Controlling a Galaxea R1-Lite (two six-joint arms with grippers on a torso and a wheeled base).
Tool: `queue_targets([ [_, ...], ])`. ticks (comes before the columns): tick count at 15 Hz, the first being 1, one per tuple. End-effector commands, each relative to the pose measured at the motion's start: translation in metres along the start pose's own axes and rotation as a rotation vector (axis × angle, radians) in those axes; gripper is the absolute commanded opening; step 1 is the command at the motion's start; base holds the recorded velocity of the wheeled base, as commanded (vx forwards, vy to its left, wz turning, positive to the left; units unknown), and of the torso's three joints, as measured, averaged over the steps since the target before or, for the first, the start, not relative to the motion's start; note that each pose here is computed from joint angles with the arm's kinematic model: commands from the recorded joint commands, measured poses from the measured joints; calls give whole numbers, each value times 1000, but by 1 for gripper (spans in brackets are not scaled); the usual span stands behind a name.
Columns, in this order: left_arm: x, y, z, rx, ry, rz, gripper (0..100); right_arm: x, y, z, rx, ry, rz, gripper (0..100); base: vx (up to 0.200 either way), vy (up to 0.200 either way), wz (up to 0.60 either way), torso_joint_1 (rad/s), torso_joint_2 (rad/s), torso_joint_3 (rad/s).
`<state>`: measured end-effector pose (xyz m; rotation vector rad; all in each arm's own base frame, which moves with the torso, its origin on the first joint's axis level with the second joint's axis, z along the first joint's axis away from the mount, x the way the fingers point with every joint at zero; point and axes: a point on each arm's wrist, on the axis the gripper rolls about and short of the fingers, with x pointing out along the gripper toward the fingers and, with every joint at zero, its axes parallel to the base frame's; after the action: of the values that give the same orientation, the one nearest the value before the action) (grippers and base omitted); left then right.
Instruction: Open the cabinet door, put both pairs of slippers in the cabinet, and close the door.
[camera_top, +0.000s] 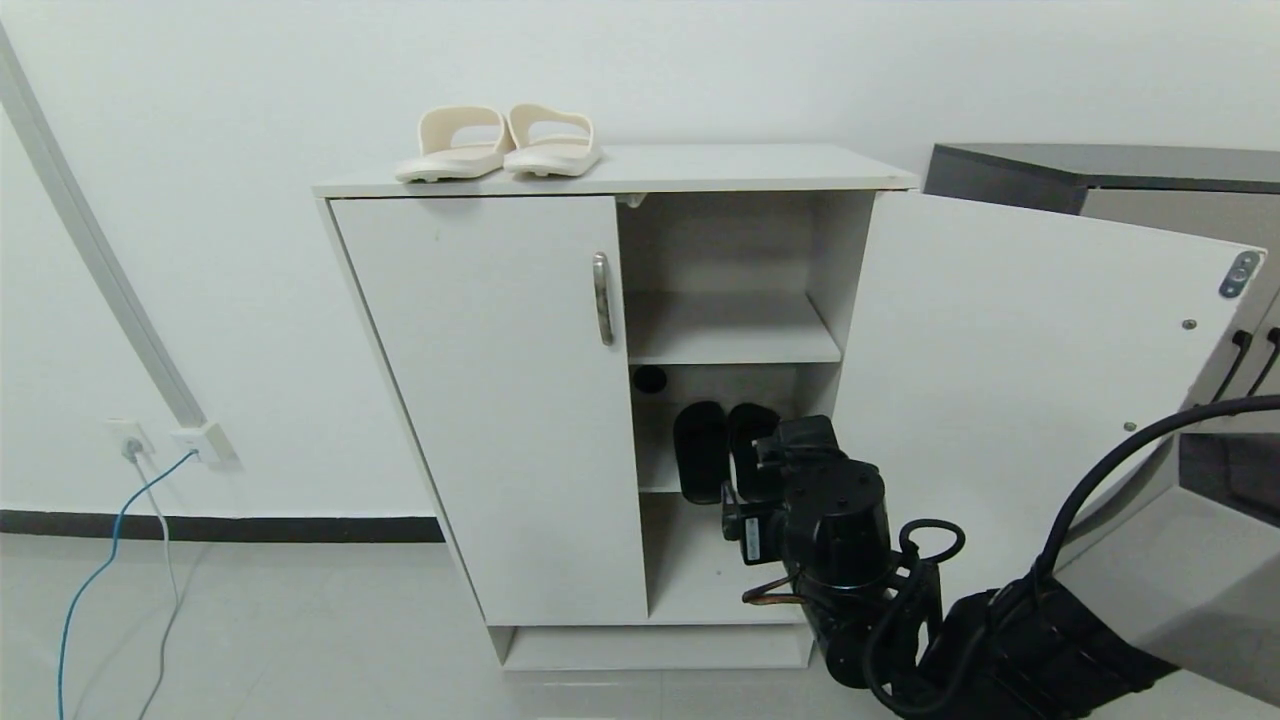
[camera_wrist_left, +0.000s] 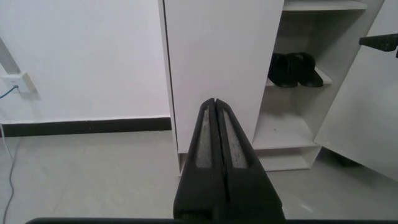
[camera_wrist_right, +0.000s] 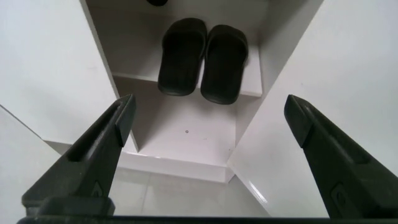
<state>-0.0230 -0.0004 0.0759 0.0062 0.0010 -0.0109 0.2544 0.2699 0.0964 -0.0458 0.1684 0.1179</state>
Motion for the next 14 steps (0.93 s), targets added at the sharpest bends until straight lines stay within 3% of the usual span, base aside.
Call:
queue_targets([
  [1, 0, 0, 0, 0, 2, 0, 0, 1, 1, -2, -3, 4, 2, 100, 0, 200, 0, 2, 7, 7],
  [14, 0, 0, 0, 0, -1, 0, 0, 0, -1, -2, 2, -14, 10, 100, 0, 200, 0, 2, 3, 4],
])
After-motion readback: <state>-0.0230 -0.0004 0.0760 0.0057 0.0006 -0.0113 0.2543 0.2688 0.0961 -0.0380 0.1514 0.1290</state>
